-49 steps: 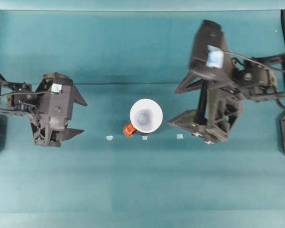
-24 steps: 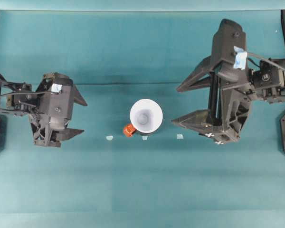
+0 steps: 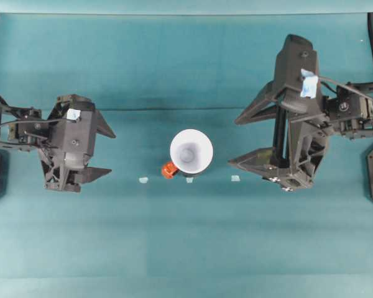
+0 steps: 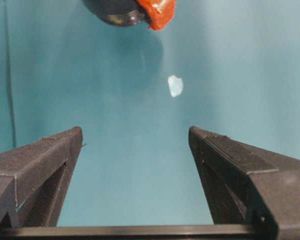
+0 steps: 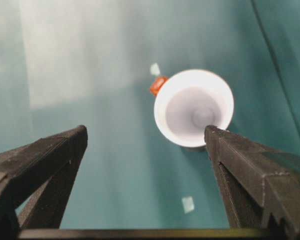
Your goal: Put the paper cup into the moved red handle cup holder.
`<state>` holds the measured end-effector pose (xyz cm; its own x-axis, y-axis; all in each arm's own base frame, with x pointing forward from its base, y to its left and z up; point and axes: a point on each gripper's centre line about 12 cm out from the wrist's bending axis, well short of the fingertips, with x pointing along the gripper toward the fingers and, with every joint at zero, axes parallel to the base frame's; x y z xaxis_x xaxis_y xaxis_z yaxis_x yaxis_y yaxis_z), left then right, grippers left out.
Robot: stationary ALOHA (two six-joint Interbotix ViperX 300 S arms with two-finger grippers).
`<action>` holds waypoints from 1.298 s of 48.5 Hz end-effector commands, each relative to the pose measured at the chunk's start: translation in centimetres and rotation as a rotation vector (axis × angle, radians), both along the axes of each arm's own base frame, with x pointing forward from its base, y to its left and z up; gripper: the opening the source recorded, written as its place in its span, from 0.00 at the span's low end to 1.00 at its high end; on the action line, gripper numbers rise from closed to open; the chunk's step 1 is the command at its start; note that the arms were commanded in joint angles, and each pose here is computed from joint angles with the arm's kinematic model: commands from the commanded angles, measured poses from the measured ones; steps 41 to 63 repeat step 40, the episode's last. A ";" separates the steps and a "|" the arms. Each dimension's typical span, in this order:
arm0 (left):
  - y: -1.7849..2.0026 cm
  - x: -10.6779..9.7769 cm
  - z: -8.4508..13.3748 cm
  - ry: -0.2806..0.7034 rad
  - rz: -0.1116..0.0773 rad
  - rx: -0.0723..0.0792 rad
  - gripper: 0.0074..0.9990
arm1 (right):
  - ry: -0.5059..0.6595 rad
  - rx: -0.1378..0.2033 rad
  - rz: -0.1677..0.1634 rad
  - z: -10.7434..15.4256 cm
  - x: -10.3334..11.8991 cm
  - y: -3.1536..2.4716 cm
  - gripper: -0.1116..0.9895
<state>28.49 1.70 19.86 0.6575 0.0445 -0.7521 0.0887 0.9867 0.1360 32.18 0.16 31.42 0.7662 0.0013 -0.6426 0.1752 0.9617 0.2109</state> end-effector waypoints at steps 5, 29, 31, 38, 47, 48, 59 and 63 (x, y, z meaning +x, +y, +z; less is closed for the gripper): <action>0.07 0.4 1.0 -0.035 -0.002 0.005 0.95 | -0.017 -0.010 0.006 0.4 -0.2 -0.02 0.80; 0.01 0.0 0.8 -0.029 0.002 0.001 0.95 | -0.008 -0.010 0.006 -0.5 -0.3 -0.02 0.80; 0.04 -0.2 0.8 -0.028 0.003 0.001 0.95 | -0.014 -0.010 0.007 -0.5 -0.3 -0.02 0.80; 0.02 -0.4 0.9 -0.034 0.004 0.000 0.95 | -0.029 -0.010 0.007 -0.7 -0.2 -0.02 0.80; 0.02 -0.5 0.9 -0.035 0.004 0.000 0.95 | -0.038 -0.010 0.007 -0.5 -0.1 -0.01 0.80; 0.02 -0.5 0.9 -0.035 0.004 0.000 0.95 | -0.038 -0.010 0.007 -0.5 -0.1 -0.01 0.80; 0.02 -0.5 0.9 -0.035 0.004 0.000 0.95 | -0.038 -0.010 0.007 -0.5 -0.1 -0.01 0.80; 0.02 -0.5 0.9 -0.035 0.004 0.000 0.95 | -0.038 -0.010 0.007 -0.5 -0.1 -0.01 0.80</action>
